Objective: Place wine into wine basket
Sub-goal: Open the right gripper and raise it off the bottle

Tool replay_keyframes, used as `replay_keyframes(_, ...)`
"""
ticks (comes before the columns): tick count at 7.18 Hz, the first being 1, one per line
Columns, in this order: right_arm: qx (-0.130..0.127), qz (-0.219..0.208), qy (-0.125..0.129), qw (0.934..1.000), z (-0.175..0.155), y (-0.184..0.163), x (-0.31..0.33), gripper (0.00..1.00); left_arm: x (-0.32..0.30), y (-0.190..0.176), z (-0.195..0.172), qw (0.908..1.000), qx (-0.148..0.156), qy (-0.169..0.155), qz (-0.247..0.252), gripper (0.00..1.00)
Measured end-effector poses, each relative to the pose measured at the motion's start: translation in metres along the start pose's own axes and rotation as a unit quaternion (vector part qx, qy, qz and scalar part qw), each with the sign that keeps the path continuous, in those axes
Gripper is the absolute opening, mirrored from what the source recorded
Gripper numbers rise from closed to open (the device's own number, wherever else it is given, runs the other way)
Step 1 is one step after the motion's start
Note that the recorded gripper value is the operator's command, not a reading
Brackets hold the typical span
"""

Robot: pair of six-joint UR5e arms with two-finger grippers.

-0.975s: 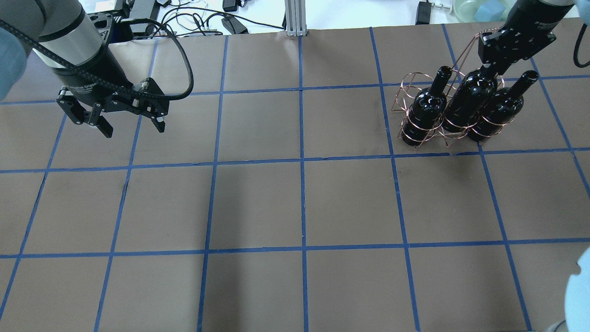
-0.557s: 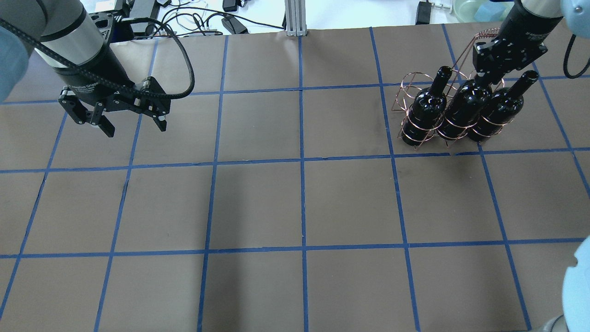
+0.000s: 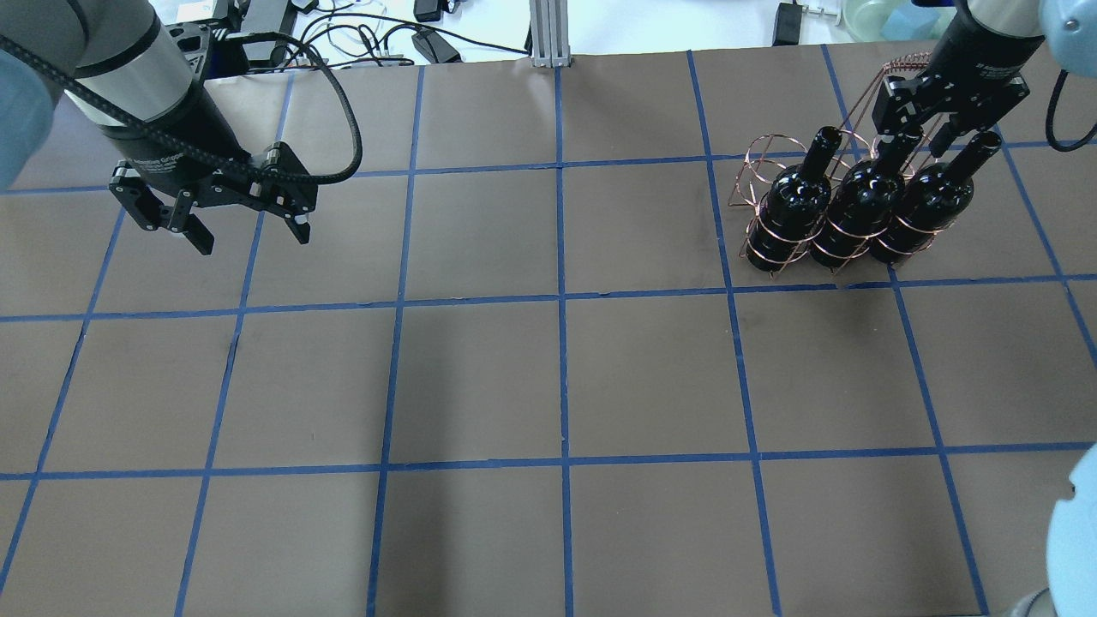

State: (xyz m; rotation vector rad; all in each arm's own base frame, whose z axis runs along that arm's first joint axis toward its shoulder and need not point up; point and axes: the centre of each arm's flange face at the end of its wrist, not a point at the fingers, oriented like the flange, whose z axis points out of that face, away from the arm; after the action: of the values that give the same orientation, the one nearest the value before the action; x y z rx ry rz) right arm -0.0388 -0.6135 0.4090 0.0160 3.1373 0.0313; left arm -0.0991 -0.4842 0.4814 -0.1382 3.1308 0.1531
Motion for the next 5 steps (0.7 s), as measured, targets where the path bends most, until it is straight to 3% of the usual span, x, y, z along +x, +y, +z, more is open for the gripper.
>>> replay_keyframes(2, 0.019, 0.001, 0.008, 0.9998, -0.037, 0.013, -0.017, 1.00, 0.000, 0.000, 0.000, 1.0000, 0.000, 0.000, 0.000, 1.00)
replay_keyframes(5, 0.007, 0.032, 0.006, 0.9994, -0.101, 0.078, -0.112, 1.00, 0.000, 0.000, 0.000, 1.0000, 0.000, 0.000, -0.001, 1.00)
